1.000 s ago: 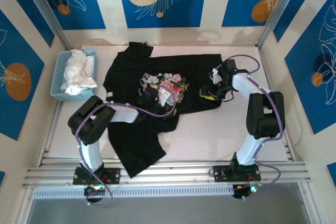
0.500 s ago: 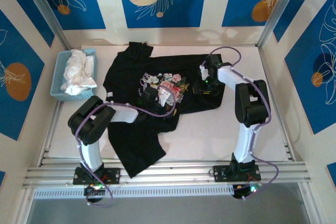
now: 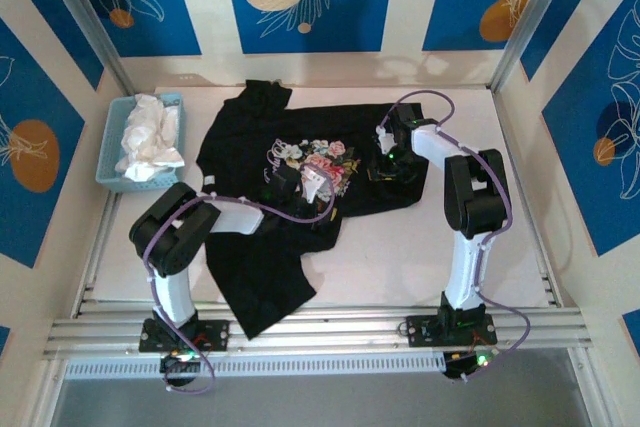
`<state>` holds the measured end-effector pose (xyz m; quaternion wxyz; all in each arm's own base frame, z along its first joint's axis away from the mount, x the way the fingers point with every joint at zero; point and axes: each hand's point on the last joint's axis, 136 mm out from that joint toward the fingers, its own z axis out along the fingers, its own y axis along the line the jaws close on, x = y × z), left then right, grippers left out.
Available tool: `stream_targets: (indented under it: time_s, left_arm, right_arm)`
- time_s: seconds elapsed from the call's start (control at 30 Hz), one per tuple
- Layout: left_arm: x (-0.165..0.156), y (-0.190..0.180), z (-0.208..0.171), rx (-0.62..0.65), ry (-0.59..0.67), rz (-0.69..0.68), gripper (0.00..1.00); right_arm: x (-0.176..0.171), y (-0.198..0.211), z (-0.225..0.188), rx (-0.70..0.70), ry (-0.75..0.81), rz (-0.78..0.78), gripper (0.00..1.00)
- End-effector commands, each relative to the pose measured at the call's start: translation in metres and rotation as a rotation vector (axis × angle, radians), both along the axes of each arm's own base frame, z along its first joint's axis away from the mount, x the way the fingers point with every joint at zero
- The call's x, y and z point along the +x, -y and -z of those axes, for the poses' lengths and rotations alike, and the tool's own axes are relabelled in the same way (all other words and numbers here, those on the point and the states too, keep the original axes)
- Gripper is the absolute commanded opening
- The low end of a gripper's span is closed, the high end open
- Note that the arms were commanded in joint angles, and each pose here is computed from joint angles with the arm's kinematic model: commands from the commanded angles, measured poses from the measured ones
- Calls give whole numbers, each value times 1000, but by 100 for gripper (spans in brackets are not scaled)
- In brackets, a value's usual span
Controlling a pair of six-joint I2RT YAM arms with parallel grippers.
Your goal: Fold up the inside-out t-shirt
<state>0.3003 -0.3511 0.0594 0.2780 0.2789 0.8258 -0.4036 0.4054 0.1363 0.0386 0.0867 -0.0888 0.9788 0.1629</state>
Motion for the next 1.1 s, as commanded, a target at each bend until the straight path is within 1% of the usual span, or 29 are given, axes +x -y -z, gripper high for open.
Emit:
stream_targets:
  time_s: [0.0,0.13,0.33,0.4,0.57,0.73,0.9,0.97,1.07]
  left_arm:
    - [1,3,1,-17,-19,15,0]
    - [1,2,2,-15,-21,14,0]
    - [1,3,1,-19,-24,12,0]
    - [2,3,1,-20,-27,9,0]
    - [3,9,-3,-28,-21,17,0]
    - [5,23,-11,-40,1,41,0]
    - [3,46,-17,-45,27,85,0]
    - [5,50,-18,-50,30,86,0]
    - [7,55,-19,-58,32,87,0]
  right_arm:
    - [2,-9,-9,41,5,-16,20]
    - [1,-6,-13,32,13,-10,11]
    - [-5,3,-38,36,56,16,5]
    - [-12,6,-47,35,65,25,3]
    - [-36,7,-71,77,79,40,1]
    - [-58,12,-97,146,97,75,0]
    - [-77,15,-131,292,134,110,0]
    - [-83,17,-137,326,139,125,0]
    - [-90,25,-136,330,134,162,0]
